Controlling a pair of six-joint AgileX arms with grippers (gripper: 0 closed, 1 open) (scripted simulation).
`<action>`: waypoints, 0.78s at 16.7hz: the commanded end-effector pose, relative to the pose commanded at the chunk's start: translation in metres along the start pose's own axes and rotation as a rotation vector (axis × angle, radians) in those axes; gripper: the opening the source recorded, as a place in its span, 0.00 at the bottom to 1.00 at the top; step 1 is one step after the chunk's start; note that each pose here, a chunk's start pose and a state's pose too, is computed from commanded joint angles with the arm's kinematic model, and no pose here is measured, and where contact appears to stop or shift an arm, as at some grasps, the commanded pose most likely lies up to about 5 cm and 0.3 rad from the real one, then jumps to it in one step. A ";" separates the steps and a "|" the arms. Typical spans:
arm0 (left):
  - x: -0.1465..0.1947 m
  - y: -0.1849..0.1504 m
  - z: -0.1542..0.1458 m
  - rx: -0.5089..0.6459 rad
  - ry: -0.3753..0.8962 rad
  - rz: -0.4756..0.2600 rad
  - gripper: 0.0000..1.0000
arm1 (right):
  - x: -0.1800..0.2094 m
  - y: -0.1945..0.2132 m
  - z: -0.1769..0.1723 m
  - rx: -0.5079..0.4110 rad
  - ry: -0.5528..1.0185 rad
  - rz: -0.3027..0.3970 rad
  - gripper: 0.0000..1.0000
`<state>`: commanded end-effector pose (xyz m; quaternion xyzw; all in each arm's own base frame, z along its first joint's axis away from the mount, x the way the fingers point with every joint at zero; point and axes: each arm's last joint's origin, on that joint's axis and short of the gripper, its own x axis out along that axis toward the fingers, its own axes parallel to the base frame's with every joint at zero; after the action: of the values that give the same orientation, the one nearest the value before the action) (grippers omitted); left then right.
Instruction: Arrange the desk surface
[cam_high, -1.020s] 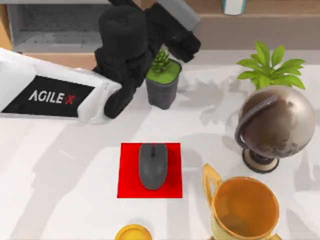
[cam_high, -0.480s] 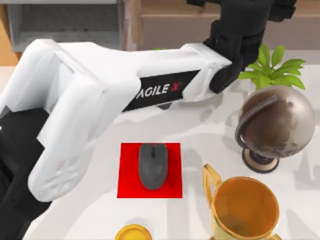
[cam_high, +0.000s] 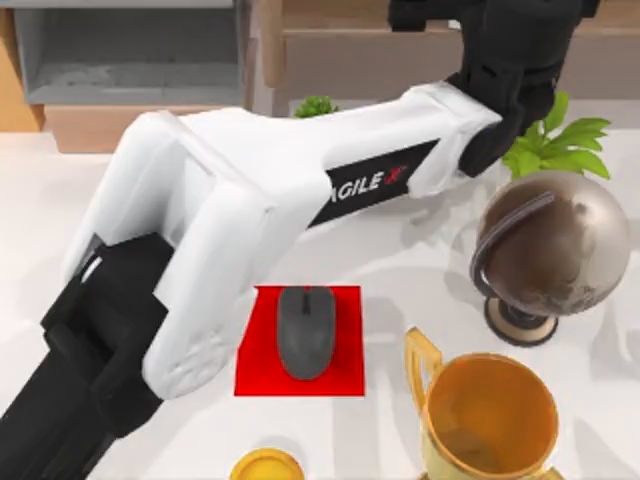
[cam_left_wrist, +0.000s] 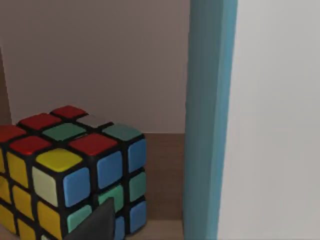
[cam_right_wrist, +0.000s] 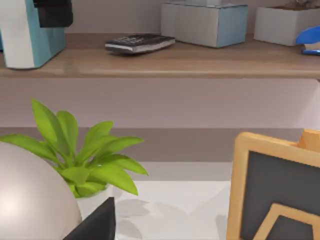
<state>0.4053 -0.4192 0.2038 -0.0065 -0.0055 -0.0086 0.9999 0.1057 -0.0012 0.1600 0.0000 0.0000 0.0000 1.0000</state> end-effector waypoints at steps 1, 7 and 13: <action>0.000 0.000 0.000 0.000 0.000 0.000 1.00 | 0.000 0.000 0.000 0.000 0.000 0.000 1.00; 0.006 0.000 -0.002 0.003 0.003 0.000 1.00 | 0.000 0.000 0.000 0.000 0.000 0.000 1.00; 0.020 0.000 0.000 0.000 0.000 0.000 1.00 | 0.000 0.000 0.000 0.000 0.000 0.000 1.00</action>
<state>0.4253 -0.4196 0.2041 -0.0065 -0.0055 -0.0087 0.9999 0.1057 -0.0012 0.1600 0.0000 0.0000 0.0000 1.0000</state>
